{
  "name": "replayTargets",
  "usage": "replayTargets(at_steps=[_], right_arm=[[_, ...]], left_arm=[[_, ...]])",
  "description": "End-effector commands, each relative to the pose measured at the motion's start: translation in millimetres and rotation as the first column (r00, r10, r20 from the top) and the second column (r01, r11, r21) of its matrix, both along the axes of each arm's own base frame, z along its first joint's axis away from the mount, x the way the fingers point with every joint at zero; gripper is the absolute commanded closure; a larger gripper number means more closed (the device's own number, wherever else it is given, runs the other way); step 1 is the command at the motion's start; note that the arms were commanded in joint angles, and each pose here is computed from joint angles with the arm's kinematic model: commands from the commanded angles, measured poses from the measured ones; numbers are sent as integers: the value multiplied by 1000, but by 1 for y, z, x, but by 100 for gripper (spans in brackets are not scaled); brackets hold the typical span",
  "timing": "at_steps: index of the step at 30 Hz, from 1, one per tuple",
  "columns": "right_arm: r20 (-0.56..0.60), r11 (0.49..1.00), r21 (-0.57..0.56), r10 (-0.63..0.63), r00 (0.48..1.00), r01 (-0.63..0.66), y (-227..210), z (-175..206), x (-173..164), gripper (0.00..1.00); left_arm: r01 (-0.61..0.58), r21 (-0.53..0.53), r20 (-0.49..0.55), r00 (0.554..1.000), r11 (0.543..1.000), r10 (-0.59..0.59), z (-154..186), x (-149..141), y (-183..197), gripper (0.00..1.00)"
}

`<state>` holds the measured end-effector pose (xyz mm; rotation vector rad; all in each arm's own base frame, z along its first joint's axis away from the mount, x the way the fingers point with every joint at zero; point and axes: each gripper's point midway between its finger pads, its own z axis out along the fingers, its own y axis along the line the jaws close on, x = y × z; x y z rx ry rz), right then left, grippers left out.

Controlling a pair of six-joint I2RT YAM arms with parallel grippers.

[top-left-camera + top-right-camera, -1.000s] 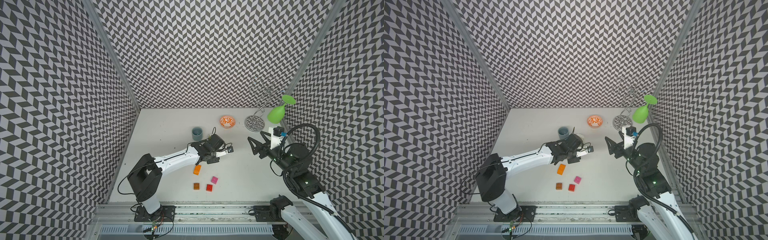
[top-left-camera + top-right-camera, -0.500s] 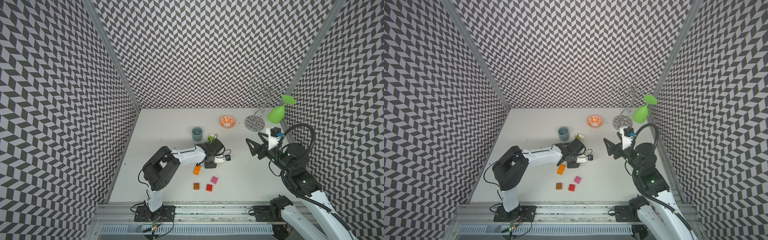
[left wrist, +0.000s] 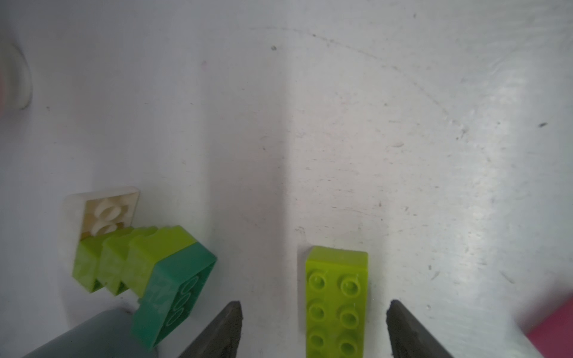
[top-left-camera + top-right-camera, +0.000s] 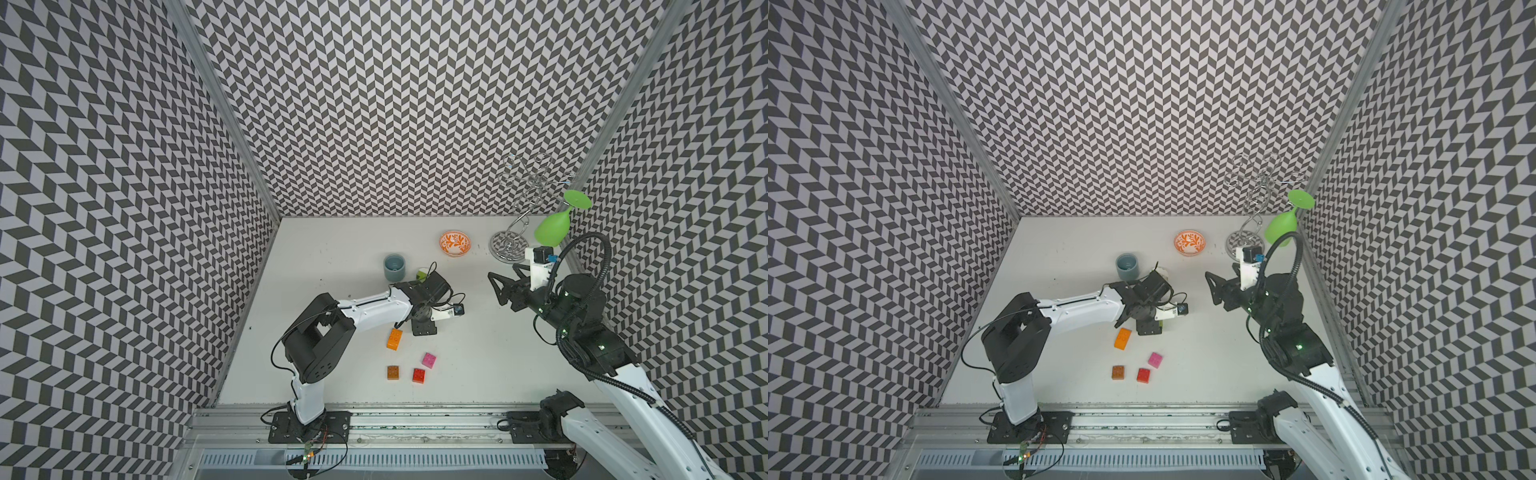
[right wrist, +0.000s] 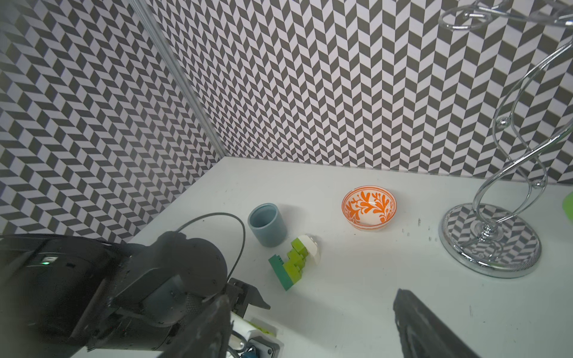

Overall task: Assemble the letter s with lego
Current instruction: Place the lego brick at the center of the board, then pick up the lego brick from the center of the board.

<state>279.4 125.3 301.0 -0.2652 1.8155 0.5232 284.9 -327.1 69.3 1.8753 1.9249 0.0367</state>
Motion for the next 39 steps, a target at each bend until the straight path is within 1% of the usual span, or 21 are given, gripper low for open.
replayTargets(at_steps=[1, 2, 3, 4, 6, 7, 8, 10, 12, 14, 15, 16, 18, 20, 22, 24, 26, 30, 33, 37, 39], right_arm=[[20, 997, 76, -36, 999, 35, -4, 25, 0, 24], [-6, 993, 105, -57, 998, 58, -6, 25, 2, 25], [-65, 986, 139, -87, 994, 96, -8, 17, 5, 19], [-131, 981, 159, -86, 988, 107, -6, 8, 8, 17], [-293, 986, 160, -3, 956, 52, 15, -24, 12, 21], [-370, 987, 155, 13, 929, 48, 24, -42, 13, 22], [-442, 989, 142, 28, 896, 40, 35, -60, 12, 21], [-530, 993, 113, 37, 847, 27, 60, -91, 5, 19], [-577, 993, 114, 54, 815, 16, 88, -114, -7, 18], [-627, 990, 135, 62, 777, 30, 109, -132, -19, 22], [-646, 989, 147, 70, 760, 34, 119, -141, -24, 22], [-665, 987, 151, 65, 744, 48, 127, -149, -29, 23], [-726, 985, 144, 41, 686, 93, 138, -172, -40, 29], [-779, 981, 138, 25, 627, 134, 145, -191, -50, 33], [-813, 977, 140, 21, 581, 159, 153, -205, -61, 35], [-839, 971, 142, 16, 543, 191, 158, -215, -71, 38], [-858, 965, 144, 10, 514, 221, 162, -222, -79, 38], [-877, 955, 100, -49, 478, 281, 166, -231, -88, 35], [-887, 949, 54, -97, 451, 310, 170, -236, -92, 32], [-906, 937, -11, -157, 394, 349, 170, -246, -97, 30], [-911, 935, -27, -169, 376, 353, 173, -248, -100, 30]], left_arm=[[-57, -199, 130, 988, 978, 84, 93, 11, -7, 27], [-81, -267, 165, 978, 960, 128, 118, 13, -3, 27], [-106, -336, 200, 963, 936, 181, 144, 15, 4, 28], [-123, -391, 222, 949, 912, 224, 164, 14, 13, 29], [-164, -521, 234, 916, 838, 325, 204, 10, 37, 28], [-185, -584, 227, 897, 790, 378, 220, 8, 51, 29], [-213, -651, 205, 875, 728, 439, 233, 6, 68, 31], [-264, -775, 138, 817, 575, 560, 256, 2, 105, 36], [-326, -862, 32, 730, 388, 683, 266, 1, 151, 40], [-383, -887, -68, 660, 257, 748, 261, 1, 186, 44], [-419, -883, -112, 627, 212, 771, 252, 2, 200, 48], [-455, -872, -151, 601, 181, 785, 242, 3, 209, 49], [-546, -828, -232, 539, 127, 809, 213, 8, 224, 52], [-622, -777, -299, 497, 94, 815, 186, 12, 229, 52], [-681, -728, -353, 472, 79, 808, 163, 15, 227, 51], [-722, -688, -396, 462, 77, 793, 148, 18, 223, 48], [-754, -650, -414, 453, 92, 790, 138, 21, 220, 47], [-791, -603, -421, 424, 102, 802, 124, 24, 224, 47], [-795, -598, -423, 421, 102, 802, 122, 24, 225, 46], [-798, -594, -422, 415, 100, 806, 120, 24, 227, 44], [-799, -593, -416, 411, 100, 811, 120, 24, 228, 44]])
